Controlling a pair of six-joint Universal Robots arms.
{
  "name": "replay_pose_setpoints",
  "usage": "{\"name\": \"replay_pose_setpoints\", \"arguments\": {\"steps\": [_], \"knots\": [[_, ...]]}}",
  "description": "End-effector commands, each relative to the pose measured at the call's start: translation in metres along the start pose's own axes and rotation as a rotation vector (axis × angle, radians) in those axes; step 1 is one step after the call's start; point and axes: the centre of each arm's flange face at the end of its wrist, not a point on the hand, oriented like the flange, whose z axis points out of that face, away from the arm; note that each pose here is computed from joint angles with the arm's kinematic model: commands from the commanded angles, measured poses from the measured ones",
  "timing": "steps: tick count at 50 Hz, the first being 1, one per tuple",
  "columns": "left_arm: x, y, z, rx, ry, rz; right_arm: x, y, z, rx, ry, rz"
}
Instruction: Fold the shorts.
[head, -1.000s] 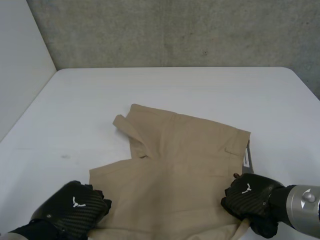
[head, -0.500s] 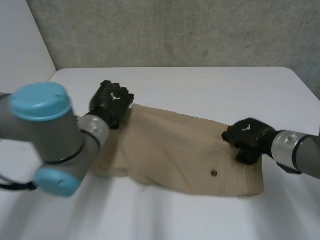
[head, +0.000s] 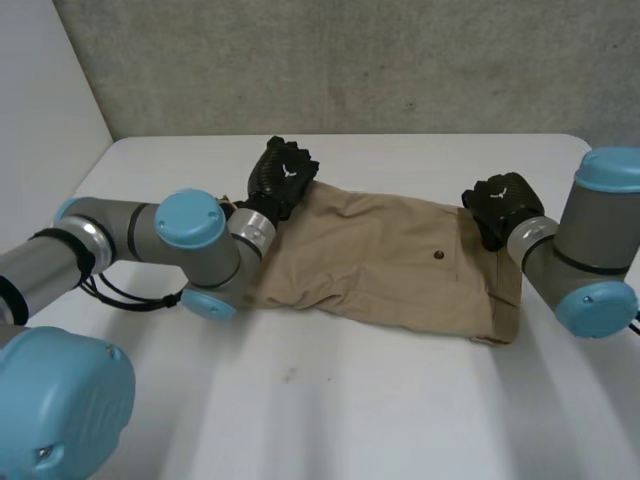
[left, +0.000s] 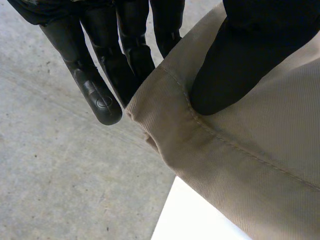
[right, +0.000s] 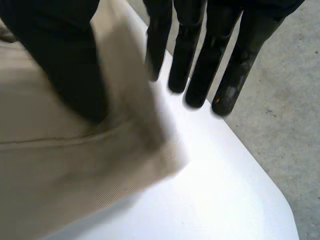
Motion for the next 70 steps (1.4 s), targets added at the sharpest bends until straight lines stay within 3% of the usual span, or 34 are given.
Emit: {"name": "replay_pose_setpoints", "arguments": {"steps": [1,7,11,18,29,39,45,53,57,63,70], "knots": [[0.006,0.006,-0.004,0.018,-0.018,0.006,0.0,-0.001,0.011,0.026,0.053,0.003],[-0.014,-0.016,-0.005,0.086,-0.098,0.023,0.015,-0.02,0.003,0.091,0.114,0.009],[-0.031,-0.038,-0.013,0.114,-0.124,0.023,0.035,-0.052,-0.023,0.157,0.154,0.037],[-0.053,-0.066,-0.042,0.088,-0.13,-0.036,0.037,-0.058,-0.068,0.129,0.134,0.124],[-0.07,-0.068,-0.095,-0.046,-0.176,-0.24,-0.003,-0.001,-0.11,-0.123,-0.08,0.373],[-0.066,-0.062,-0.118,-0.101,-0.157,-0.28,-0.016,0.037,-0.083,-0.137,-0.109,0.422],[-0.065,-0.061,-0.124,-0.114,-0.154,-0.279,0.007,0.046,-0.072,-0.13,0.021,0.359],[-0.081,-0.067,-0.131,-0.109,-0.185,-0.272,0.055,0.049,-0.078,-0.175,0.137,0.011],[-0.086,-0.071,-0.133,-0.104,-0.194,-0.271,0.063,0.013,-0.081,-0.09,0.156,-0.153],[-0.088,-0.074,-0.139,-0.113,-0.193,-0.272,0.029,-0.055,-0.083,0.105,0.077,-0.241],[-0.088,-0.074,-0.145,-0.127,-0.193,-0.273,-0.09,-0.089,-0.09,0.3,-0.327,-0.378]]}}
